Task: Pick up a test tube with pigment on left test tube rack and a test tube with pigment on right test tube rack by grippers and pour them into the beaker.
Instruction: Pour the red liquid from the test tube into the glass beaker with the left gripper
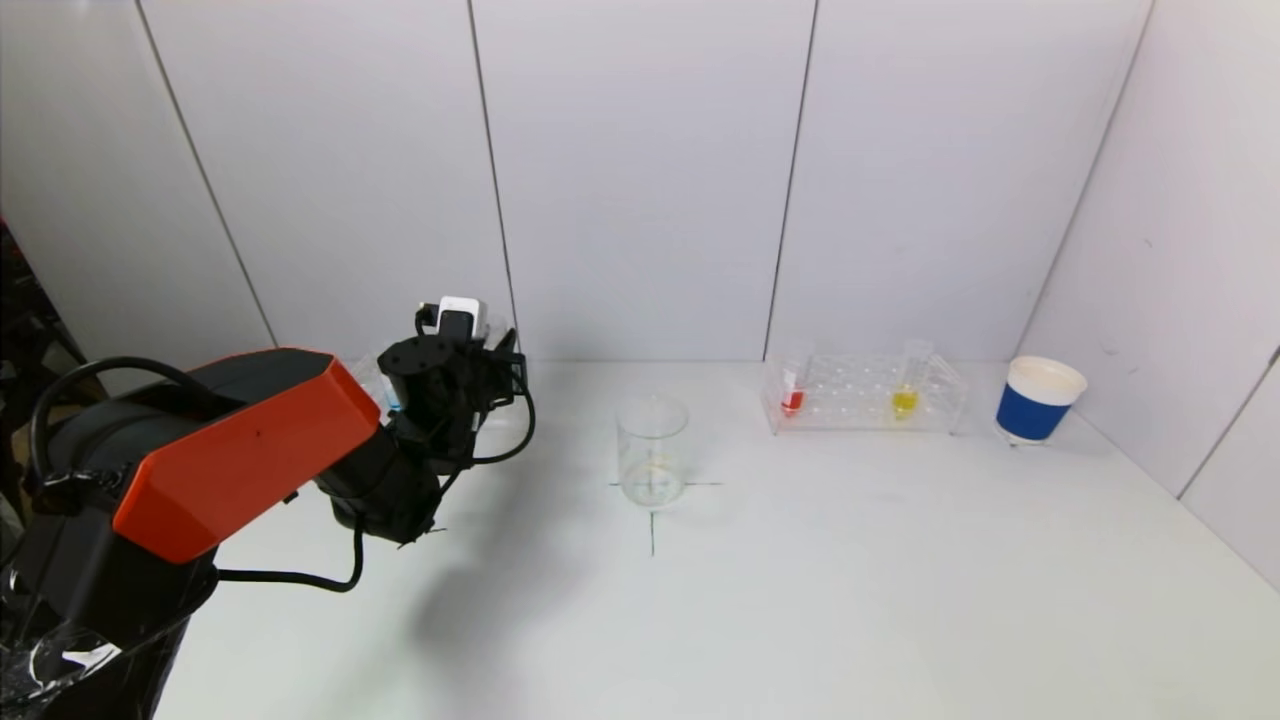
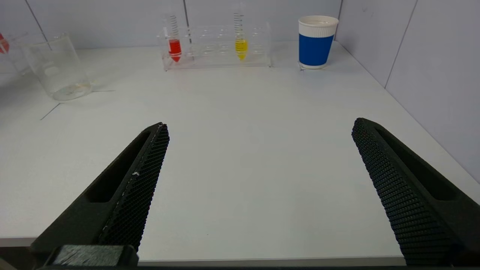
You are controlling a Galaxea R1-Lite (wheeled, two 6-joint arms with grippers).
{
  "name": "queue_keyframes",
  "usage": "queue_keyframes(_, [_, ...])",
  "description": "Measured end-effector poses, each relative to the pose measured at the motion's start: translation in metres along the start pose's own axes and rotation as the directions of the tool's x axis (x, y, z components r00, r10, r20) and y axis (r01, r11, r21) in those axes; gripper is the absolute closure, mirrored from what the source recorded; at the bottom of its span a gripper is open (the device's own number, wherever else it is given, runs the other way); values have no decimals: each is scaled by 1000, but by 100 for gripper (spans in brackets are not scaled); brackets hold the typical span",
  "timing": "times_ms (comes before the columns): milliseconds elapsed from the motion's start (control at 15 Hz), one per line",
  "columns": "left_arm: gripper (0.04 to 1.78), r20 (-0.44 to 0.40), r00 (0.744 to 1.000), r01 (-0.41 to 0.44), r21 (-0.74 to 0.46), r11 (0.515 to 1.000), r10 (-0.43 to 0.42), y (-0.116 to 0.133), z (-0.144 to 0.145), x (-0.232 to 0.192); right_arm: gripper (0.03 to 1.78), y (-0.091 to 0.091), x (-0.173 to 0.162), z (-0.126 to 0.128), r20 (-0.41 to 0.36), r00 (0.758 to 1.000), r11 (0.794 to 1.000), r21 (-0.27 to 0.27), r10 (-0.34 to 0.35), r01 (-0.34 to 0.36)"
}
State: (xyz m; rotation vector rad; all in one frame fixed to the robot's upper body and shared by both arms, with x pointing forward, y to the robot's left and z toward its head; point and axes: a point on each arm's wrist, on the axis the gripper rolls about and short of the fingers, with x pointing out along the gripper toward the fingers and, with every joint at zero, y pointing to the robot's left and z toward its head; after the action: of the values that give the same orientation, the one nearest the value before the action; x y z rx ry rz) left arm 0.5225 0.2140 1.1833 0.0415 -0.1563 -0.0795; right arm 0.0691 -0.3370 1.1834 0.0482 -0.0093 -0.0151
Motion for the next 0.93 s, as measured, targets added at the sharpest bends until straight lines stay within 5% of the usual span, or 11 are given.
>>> queue_keyframes(600, [137,15,1000,4,32,999,-4,3,65,1,4,0,0,0,0,1000,1000,0,0,0])
queue_keyframes(933, [137,11,999,50,85,995,-51,-14,101,1,4,0,0,0,0,1000,1000,0,0,0])
